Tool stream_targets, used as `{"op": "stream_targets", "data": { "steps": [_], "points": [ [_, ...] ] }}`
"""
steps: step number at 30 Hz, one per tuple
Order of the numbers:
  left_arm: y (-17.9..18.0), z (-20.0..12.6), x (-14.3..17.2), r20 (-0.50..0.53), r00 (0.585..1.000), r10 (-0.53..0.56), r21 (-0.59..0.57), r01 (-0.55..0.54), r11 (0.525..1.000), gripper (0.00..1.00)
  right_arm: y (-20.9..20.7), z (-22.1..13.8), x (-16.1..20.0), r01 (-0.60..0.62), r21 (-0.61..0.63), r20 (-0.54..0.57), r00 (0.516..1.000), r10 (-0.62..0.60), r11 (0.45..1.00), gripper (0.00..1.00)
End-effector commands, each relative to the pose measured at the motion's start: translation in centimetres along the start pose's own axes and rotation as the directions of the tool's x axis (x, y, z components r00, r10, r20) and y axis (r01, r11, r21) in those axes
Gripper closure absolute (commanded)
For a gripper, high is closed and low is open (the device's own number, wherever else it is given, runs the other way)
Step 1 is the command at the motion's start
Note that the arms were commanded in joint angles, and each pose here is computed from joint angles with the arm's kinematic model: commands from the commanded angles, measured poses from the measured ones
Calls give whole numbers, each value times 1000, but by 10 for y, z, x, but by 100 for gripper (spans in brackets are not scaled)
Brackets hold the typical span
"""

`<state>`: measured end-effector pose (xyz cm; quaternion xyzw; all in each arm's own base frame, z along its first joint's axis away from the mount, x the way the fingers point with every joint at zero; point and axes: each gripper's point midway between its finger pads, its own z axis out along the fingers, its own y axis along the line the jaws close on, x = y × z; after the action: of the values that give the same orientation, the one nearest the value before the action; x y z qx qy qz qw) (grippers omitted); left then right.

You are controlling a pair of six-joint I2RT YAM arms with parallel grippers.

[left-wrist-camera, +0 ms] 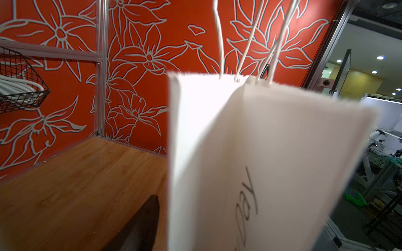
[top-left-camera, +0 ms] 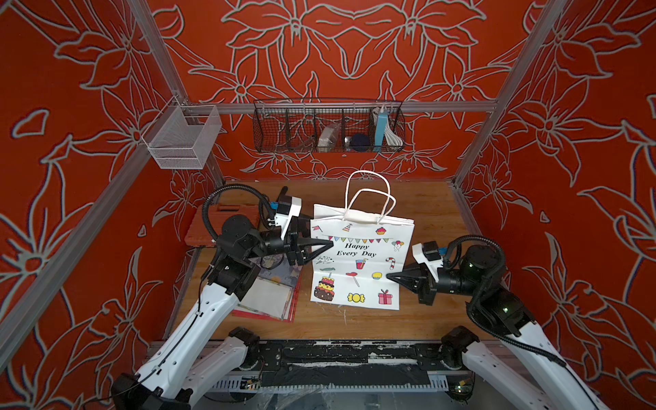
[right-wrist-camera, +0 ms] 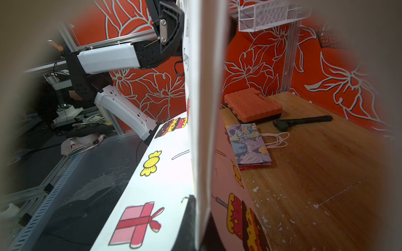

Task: Put away the paper bag
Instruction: Press the paper bag.

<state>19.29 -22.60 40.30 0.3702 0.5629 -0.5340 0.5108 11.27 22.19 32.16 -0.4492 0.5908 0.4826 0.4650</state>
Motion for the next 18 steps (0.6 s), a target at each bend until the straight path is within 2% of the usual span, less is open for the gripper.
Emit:
{"op": "stream_targets", "data": {
  "steps": [1, 5, 7, 14, 17, 18],
  "points": [
    [-3, -6, 26, -59, 998, 12, 1, -12, 1000, 22, 5, -4, -17, 55, 6, 46, 997, -56, 998, 100],
    [-22, -11, 54, -127, 992, 19, 125, -3, 992, 21, 8, -5, -21, 47, -10, 54, 997, -47, 999, 100],
    [-29, -13, 58, -132, 991, 31, 161, -9, 987, 29, 8, -4, -21, 39, -15, 54, 998, -39, 999, 100],
    [-34, -15, 67, -181, 982, 59, 194, -23, 981, 71, 5, -1, -19, 28, -14, 44, 999, -27, 1000, 100],
    [-34, -16, 67, -177, 982, 69, 199, -33, 980, 96, 5, -3, -20, 37, -7, 41, 998, -37, 999, 100],
    [-35, -16, 67, -174, 982, 70, 198, -35, 980, 99, 5, -3, -19, 35, -7, 37, 999, -35, 999, 100]
  ]
}}
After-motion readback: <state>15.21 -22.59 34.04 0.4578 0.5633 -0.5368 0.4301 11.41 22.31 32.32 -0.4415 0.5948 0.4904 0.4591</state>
